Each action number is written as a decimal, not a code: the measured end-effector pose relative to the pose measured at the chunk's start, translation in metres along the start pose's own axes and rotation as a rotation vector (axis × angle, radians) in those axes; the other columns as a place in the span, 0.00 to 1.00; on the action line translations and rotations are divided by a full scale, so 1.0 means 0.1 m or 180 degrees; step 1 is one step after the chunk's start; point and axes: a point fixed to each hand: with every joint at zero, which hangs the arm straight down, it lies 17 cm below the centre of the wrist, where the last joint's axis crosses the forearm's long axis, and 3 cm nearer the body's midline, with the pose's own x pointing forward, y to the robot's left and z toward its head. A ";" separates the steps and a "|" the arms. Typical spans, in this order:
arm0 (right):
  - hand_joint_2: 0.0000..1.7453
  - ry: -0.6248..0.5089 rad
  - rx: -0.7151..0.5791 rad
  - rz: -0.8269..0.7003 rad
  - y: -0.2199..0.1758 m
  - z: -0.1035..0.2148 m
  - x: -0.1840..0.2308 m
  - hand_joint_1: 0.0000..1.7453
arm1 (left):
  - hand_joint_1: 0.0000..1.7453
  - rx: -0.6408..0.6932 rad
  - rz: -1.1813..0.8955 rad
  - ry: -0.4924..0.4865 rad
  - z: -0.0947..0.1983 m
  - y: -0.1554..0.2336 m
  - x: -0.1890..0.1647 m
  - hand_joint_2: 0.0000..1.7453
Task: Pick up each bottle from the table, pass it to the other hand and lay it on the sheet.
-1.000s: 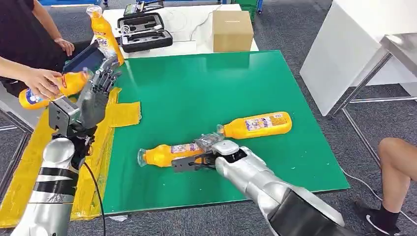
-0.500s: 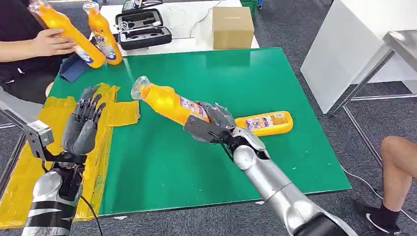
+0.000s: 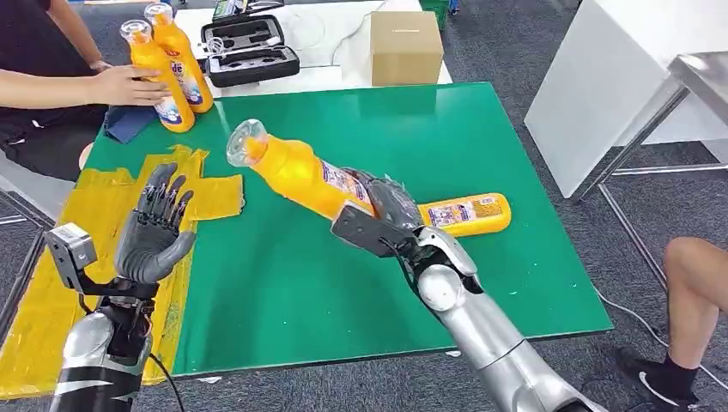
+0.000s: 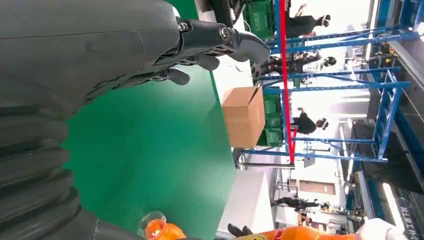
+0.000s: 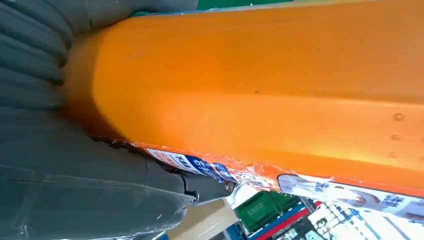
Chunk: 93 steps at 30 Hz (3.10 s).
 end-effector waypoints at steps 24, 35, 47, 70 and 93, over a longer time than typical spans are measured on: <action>1.00 -0.0422 0.0514 -0.0211 0.78 -0.08 0.76 1.00 | 0.00 -0.0859 0.1202 -0.0009 0.05 -1.23 0.18 1.00; 1.00 -0.0482 0.0863 -0.0195 1.14 -0.01 0.87 1.00 | 0.00 -0.0870 0.0373 -0.0210 0.00 -1.34 0.23 1.00; 1.00 -0.0618 0.1136 -0.0020 1.42 0.06 1.05 1.00 | 1.00 -0.0836 0.0096 -0.0258 0.03 -1.29 0.19 1.00; 1.00 -0.0632 0.1252 0.0107 1.52 0.05 1.04 1.00 | 1.00 -0.0862 0.0158 -0.0276 0.07 -1.25 0.19 1.00; 0.00 -0.0502 0.0767 -0.0052 1.03 0.14 0.78 0.00 | 1.00 -0.0009 -0.2010 -0.0764 -0.15 -0.69 0.43 1.00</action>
